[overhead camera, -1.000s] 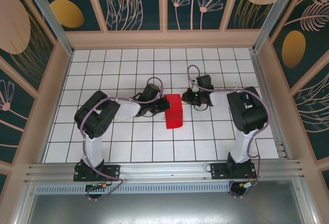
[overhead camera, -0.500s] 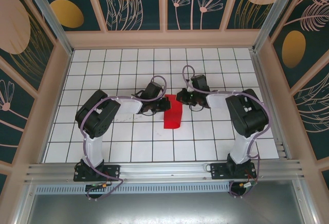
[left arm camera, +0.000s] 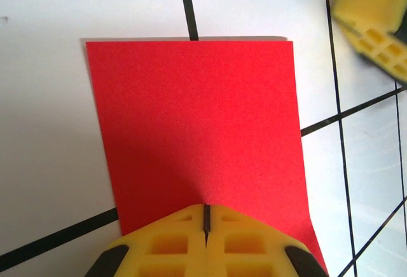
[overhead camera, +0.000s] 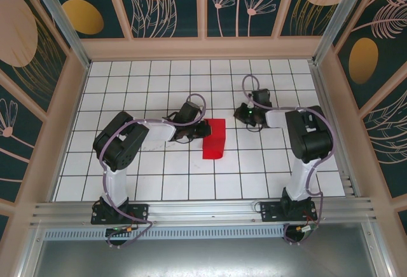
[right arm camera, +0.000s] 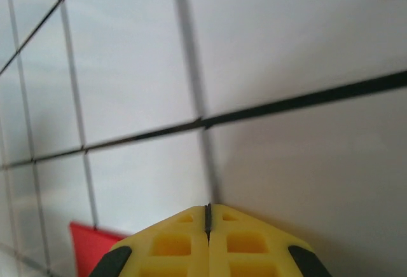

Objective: Fold a paper plane with a square sheet of paper (pick it up from the middle)
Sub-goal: Fold the square sheet of paper in half at the center of the table, then hold the square sheet of paper at the center of the table, then first fold in half a square sheet of paper at the center of the table.

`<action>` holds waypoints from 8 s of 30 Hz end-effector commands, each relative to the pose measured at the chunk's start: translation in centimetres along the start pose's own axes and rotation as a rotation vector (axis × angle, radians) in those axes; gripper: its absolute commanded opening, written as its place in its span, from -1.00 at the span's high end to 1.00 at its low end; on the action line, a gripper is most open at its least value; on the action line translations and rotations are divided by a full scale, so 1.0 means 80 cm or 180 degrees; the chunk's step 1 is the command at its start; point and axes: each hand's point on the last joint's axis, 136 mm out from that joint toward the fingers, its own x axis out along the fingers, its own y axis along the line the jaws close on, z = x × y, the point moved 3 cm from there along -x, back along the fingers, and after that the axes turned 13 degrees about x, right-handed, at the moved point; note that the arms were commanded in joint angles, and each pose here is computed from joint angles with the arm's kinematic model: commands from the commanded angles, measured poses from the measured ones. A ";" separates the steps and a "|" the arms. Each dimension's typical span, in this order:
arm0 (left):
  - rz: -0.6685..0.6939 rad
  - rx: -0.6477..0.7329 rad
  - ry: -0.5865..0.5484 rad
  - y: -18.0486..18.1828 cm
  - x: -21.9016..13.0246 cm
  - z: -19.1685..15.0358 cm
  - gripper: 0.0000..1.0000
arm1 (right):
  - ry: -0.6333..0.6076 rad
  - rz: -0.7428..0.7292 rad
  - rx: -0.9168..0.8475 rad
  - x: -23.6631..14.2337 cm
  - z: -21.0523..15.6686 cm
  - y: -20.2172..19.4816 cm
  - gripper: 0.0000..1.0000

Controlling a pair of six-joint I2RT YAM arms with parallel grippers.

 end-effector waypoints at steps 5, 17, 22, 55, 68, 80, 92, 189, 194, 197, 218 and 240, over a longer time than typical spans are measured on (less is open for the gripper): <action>0.1246 -0.0378 0.1163 0.124 0.005 -0.148 1.00 | 0.0243 0.0251 -0.0250 -0.050 -0.063 0.037 1.00; 0.1246 -0.0410 0.1032 0.124 0.008 -0.140 1.00 | 0.0877 0.0469 -0.0306 -0.057 -0.163 0.039 1.00; 0.1255 -0.0425 0.1002 0.124 0.008 -0.139 1.00 | 0.1095 0.0449 -0.0428 -0.042 -0.182 0.044 1.00; 0.1423 -0.0418 0.0867 0.131 0.005 -0.127 1.00 | 0.1014 0.0456 -0.0756 -0.102 -0.201 0.031 1.00; 0.1537 -0.0324 0.0576 0.129 -0.026 -0.072 1.00 | 0.1023 0.0518 -0.0836 -0.038 -0.174 0.071 1.00; 0.1356 -0.0345 0.0593 0.121 -0.012 -0.067 1.00 | 0.1435 0.0258 -0.0937 -0.025 -0.213 0.021 1.00; 0.1309 -0.0363 0.0617 0.120 -0.009 -0.070 1.00 | 0.1403 0.0191 -0.1106 0.002 -0.204 0.045 1.00; 0.0270 0.0019 0.0433 0.047 0.058 0.026 1.00 | 0.1485 0.0013 -0.0595 -0.020 -0.199 0.007 1.00; 0.0299 0.0016 0.0420 0.048 0.058 0.026 1.00 | 0.1630 -0.0049 -0.0568 -0.036 -0.224 -0.014 1.00; 0.0297 0.0026 0.0412 0.047 0.057 0.028 1.00 | 0.1655 -0.0109 -0.0516 -0.044 -0.231 -0.026 1.00; -0.0380 0.0229 -0.0022 -0.025 0.014 0.087 1.00 | 0.0995 0.0227 -0.0600 -0.039 -0.183 0.041 1.00; 0.0113 0.0296 0.0103 0.008 0.040 0.071 1.00 | 0.1264 -0.0296 -0.0545 -0.021 -0.205 -0.020 1.00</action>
